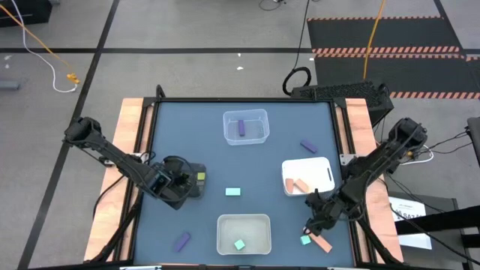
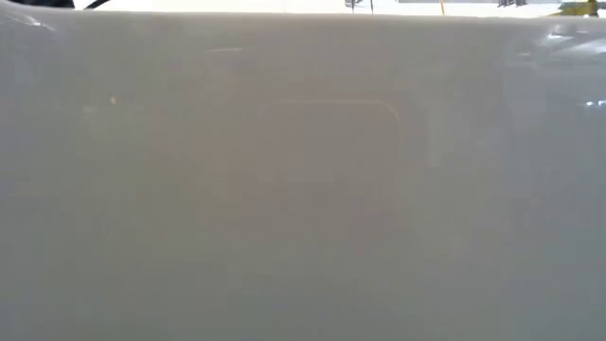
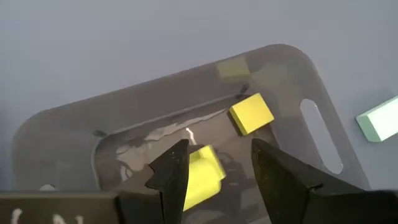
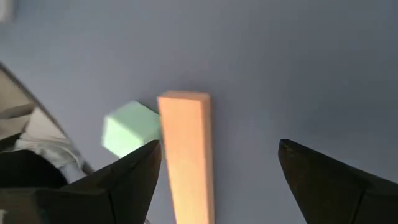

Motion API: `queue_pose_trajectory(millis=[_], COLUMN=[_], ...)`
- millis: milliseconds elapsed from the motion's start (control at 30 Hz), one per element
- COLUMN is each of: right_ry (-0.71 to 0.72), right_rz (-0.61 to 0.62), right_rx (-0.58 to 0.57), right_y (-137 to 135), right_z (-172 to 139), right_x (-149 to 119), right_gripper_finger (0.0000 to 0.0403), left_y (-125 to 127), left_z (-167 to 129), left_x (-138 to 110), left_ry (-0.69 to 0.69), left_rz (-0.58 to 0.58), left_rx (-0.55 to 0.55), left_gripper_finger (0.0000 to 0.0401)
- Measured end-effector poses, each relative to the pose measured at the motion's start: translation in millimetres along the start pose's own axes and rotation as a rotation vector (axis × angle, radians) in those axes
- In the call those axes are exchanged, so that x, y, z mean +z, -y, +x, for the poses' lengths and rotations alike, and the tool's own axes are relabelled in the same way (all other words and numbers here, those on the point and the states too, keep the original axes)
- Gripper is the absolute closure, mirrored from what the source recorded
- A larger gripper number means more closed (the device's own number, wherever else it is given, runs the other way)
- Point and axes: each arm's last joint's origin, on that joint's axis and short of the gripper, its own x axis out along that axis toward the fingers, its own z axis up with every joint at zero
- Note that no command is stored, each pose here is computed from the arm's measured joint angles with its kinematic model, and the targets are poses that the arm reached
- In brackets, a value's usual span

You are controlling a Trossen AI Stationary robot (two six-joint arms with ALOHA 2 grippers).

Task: Sort & place blocks by color
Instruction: Put the brown block into the white bin

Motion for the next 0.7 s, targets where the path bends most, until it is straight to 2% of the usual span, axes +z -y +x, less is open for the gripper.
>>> queue_pose_trajectory(millis=[133,267,500,700], right_ry=[-0.05,-0.107,-0.073,-0.075], right_rz=[0.024,0.05,0.08,0.044], right_rx=[-0.037,0.009,0.02,-0.047], right_y=[1.1,-4.4,-17.8,-29.6], right_z=[8.6,9.7,5.9,22.3], right_x=[-4.2,-10.3,-21.2,-28.6], right_gripper_finger=[0.009,0.009,0.009,0.009], left_y=[0.0,-0.1,-0.1,-0.1], left_z=[0.0,0.0,0.0,0.0], left_x=[0.0,0.0,0.0,0.0], left_ry=[0.0,0.0,0.0,-0.001], left_rz=[0.023,0.027,0.03,0.058], left_rx=[0.0,0.001,0.001,0.001], left_gripper_finger=[0.0226,0.0225,0.0224,0.0224])
